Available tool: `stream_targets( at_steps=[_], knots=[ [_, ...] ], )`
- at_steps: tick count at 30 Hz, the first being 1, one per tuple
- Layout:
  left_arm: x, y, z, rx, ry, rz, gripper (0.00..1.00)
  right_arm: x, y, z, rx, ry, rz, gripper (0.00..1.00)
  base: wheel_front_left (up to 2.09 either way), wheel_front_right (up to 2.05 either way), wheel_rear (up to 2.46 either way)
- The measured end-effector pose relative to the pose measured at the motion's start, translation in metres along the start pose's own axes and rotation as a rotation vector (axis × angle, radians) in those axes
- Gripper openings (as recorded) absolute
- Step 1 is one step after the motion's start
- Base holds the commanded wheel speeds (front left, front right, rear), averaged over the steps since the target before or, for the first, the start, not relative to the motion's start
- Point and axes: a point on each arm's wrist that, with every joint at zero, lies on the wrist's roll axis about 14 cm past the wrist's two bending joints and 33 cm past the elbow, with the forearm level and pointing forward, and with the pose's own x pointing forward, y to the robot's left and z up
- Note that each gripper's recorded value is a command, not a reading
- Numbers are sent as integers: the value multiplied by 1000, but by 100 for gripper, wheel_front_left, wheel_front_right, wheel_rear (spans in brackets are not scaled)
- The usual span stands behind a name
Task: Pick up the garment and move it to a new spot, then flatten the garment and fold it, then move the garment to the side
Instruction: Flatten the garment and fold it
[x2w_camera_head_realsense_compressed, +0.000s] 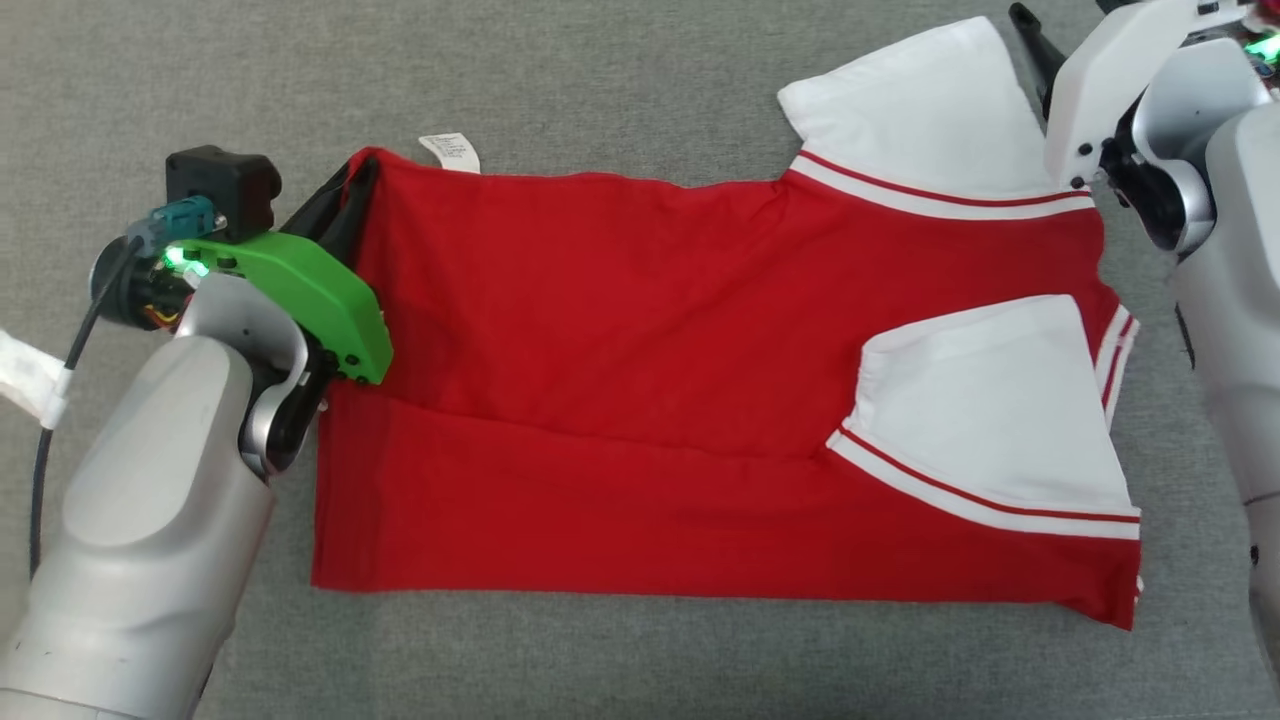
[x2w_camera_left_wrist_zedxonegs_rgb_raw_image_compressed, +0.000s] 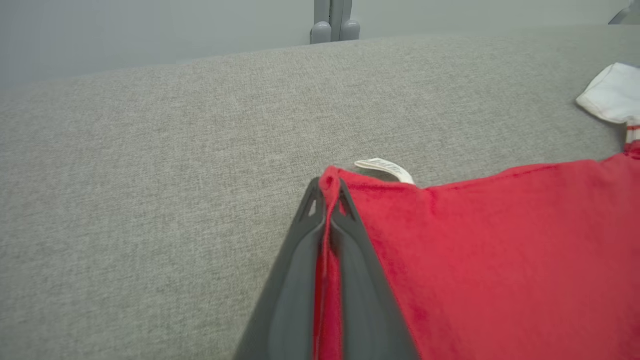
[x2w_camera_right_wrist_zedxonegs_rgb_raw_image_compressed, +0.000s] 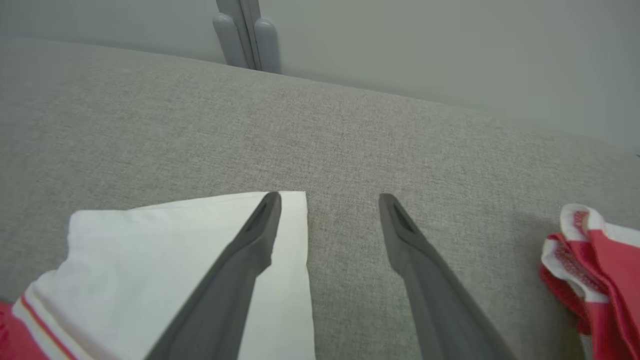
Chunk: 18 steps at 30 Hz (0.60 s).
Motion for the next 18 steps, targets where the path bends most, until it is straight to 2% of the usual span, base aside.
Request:
stream_targets(
  at_steps=[5,12,14,16,17,18],
  knots=[
    [1,0,-1,-10,-30,1,0,28,6,-26,-24,121,12,100,0,0,0],
    [3,7,-13,-16,-20,15,0,52,31,-45,-15,207,76,100,0,0,0],
    [5,8,-14,-16,-19,16,0,54,34,-46,-17,211,87,39,0,0,0],
    [6,8,-15,-15,-16,16,0,54,35,-46,-18,210,90,5,0,0,0],
    [7,8,-14,-14,-18,16,0,53,35,-46,-22,211,92,0,0,0,0],
    [7,8,-15,-13,-17,16,0,53,36,-45,-30,205,95,0,0,0,0]
  ],
)
